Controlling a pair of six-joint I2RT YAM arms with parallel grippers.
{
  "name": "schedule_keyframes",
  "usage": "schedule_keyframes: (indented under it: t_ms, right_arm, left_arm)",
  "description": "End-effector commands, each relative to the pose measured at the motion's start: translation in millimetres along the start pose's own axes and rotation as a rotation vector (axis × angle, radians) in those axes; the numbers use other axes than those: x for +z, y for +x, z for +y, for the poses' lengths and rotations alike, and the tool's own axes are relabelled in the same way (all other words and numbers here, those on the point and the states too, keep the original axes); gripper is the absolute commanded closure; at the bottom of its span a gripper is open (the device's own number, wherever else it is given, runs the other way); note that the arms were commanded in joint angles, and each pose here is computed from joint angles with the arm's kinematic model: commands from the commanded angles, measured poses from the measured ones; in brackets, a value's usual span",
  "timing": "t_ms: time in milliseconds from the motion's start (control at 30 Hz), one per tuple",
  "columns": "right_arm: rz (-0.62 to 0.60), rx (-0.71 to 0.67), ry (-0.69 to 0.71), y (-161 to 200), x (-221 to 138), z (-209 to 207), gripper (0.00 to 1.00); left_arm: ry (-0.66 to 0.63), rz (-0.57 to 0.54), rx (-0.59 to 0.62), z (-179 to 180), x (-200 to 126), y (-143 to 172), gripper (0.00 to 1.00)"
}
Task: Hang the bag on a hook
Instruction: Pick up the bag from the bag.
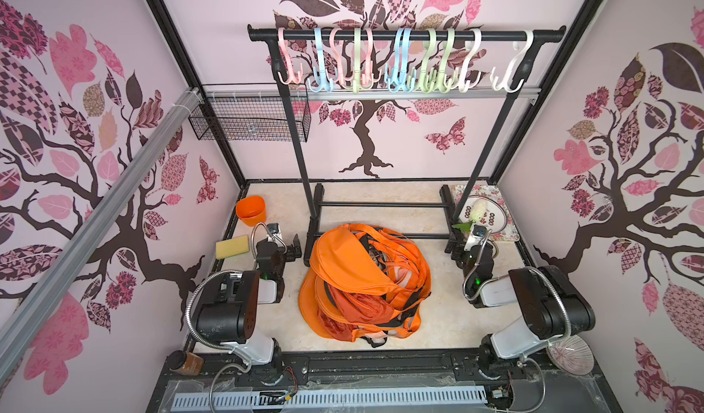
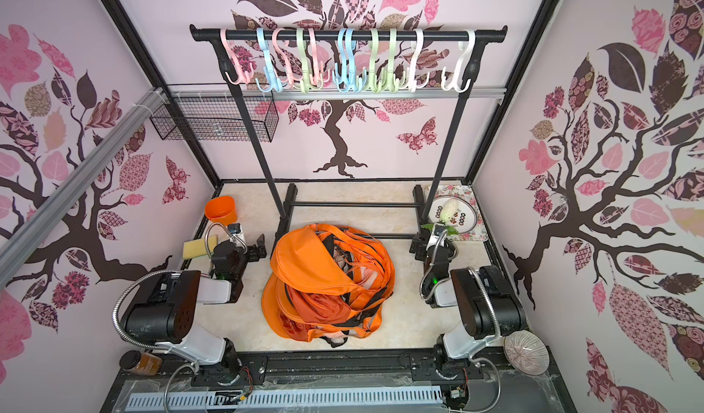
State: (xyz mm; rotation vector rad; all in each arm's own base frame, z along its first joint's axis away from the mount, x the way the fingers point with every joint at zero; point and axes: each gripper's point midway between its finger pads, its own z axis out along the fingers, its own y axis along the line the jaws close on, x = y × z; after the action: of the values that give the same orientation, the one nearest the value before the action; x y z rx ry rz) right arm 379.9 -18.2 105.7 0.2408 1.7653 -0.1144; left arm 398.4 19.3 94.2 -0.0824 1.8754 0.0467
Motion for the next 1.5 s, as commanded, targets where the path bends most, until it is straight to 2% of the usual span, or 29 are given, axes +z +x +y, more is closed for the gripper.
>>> schedule_keyframes:
  t_ms: [0, 1167, 1200, 1267, 1367, 1400, 1467]
  right_arm:
    - [-0.028, 0.013, 0.0, -9, 0, -1, 0.0]
    - [-0.034, 0.011, -0.002, -9, -2, -1, 0.0]
    - [-0.081, 0.005, -0.019, -21, -7, 2, 0.0]
    - [-0.094, -0.036, -0.03, -39, -18, 10, 0.0]
    - [-0.066, -0.085, -0.11, -77, -32, 36, 0.0]
    - [-0.054, -0.045, -0.104, -88, -35, 37, 0.0]
    - [0.001, 0.162, -0.052, -98, -41, 28, 0.0]
  left_arm:
    - [-0.002, -0.044, 0.006, 0, 1, -12, 0.02]
    - [0.035, -0.046, -0.035, 5, 0, -12, 0.03]
    - [0.033, -0.04, -0.037, 6, 2, -11, 0.03]
    - [0.028, -0.036, -0.027, 5, 2, -12, 0.03]
    - [-0.12, -0.055, 0.006, 13, -7, -24, 0.03]
    - [-0.163, -0.054, 0.02, 14, -14, -33, 0.03]
    - [-0.206, 0.0, -0.003, 13, -23, -49, 0.03]
